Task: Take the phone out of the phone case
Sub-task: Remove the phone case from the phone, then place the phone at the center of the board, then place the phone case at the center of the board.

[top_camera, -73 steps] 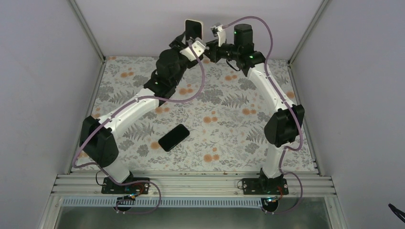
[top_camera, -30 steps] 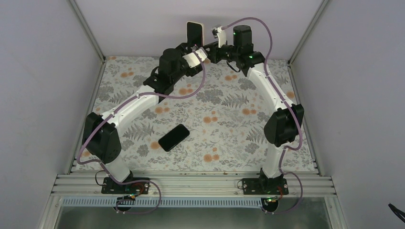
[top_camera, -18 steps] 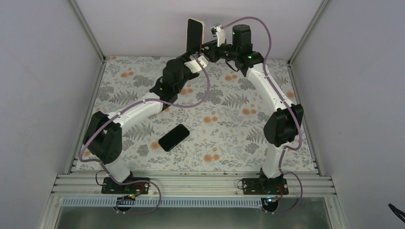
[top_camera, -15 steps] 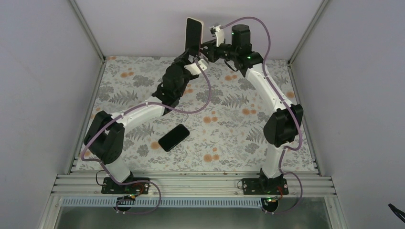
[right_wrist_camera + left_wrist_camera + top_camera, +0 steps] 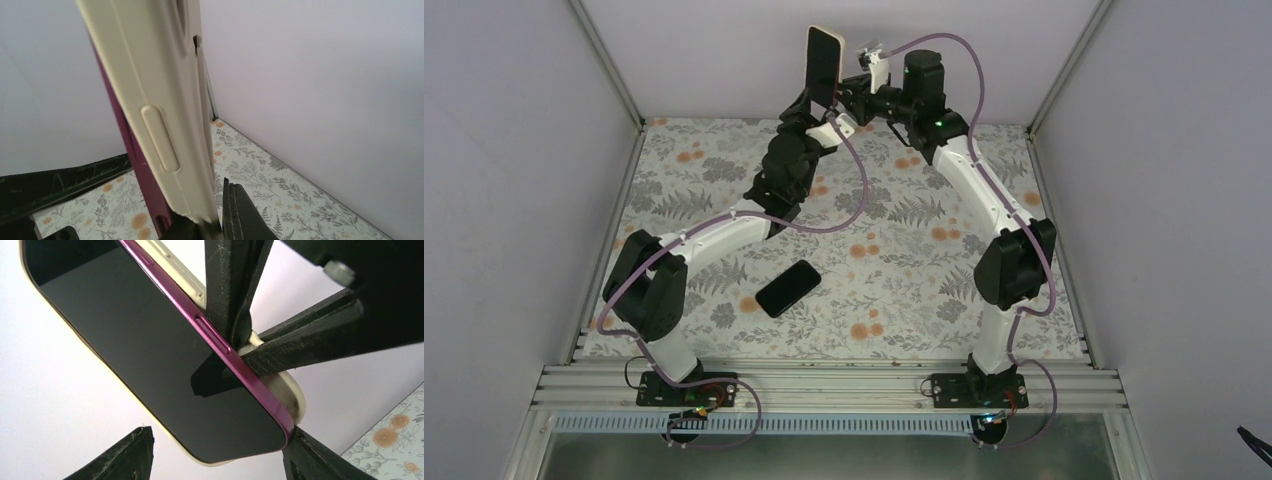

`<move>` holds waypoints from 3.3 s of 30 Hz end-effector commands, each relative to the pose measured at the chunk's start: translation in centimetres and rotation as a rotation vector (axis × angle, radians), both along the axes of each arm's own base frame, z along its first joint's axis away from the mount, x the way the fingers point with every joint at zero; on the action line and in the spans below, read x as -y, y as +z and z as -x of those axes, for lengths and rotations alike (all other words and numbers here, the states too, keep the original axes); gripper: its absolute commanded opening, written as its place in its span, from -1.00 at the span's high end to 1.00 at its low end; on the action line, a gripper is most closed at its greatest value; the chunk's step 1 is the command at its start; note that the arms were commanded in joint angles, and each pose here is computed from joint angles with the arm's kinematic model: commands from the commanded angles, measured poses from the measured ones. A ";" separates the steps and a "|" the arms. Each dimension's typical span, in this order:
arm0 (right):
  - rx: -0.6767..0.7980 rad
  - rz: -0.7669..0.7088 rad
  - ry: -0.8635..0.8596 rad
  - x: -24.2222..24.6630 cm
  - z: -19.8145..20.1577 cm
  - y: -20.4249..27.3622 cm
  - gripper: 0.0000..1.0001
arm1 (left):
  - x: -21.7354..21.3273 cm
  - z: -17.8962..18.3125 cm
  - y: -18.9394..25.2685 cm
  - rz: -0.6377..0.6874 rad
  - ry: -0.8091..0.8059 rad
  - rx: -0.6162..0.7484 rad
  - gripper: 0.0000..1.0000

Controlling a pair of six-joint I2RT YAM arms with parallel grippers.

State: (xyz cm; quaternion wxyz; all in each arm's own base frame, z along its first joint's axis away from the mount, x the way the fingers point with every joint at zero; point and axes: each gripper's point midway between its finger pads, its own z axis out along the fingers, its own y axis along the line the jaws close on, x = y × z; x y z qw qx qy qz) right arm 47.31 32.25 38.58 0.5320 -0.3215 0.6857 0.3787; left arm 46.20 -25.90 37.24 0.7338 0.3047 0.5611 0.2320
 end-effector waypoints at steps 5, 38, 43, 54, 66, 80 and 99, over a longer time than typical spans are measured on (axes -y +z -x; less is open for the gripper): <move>-0.220 0.056 0.251 -4.8 5.4 -6.4 0.94 | -2.7 1.5 10.1 0.282 0.062 0.266 -0.28; -0.327 0.053 0.505 -8.6 10.8 -10.5 0.95 | 1.2 3.2 10.1 0.159 0.118 0.491 0.66; -0.309 0.088 0.367 -6.2 7.0 -11.0 0.95 | 0.6 3.8 10.4 0.163 0.098 0.448 0.86; -0.341 0.242 -0.078 7.4 -3.5 -14.2 0.94 | -2.3 6.6 7.8 0.002 0.060 0.258 0.95; -0.787 0.423 0.280 12.6 8.5 -26.7 0.93 | -9.9 10.5 -11.3 -0.515 0.157 -0.148 0.95; -0.879 0.811 0.079 19.2 13.1 -36.1 0.89 | -12.8 15.4 -28.9 -0.712 0.017 -0.613 0.58; -0.505 1.038 -0.025 19.7 11.9 -27.9 -1.00 | -7.7 16.6 -24.8 -0.455 -0.263 -0.993 -0.47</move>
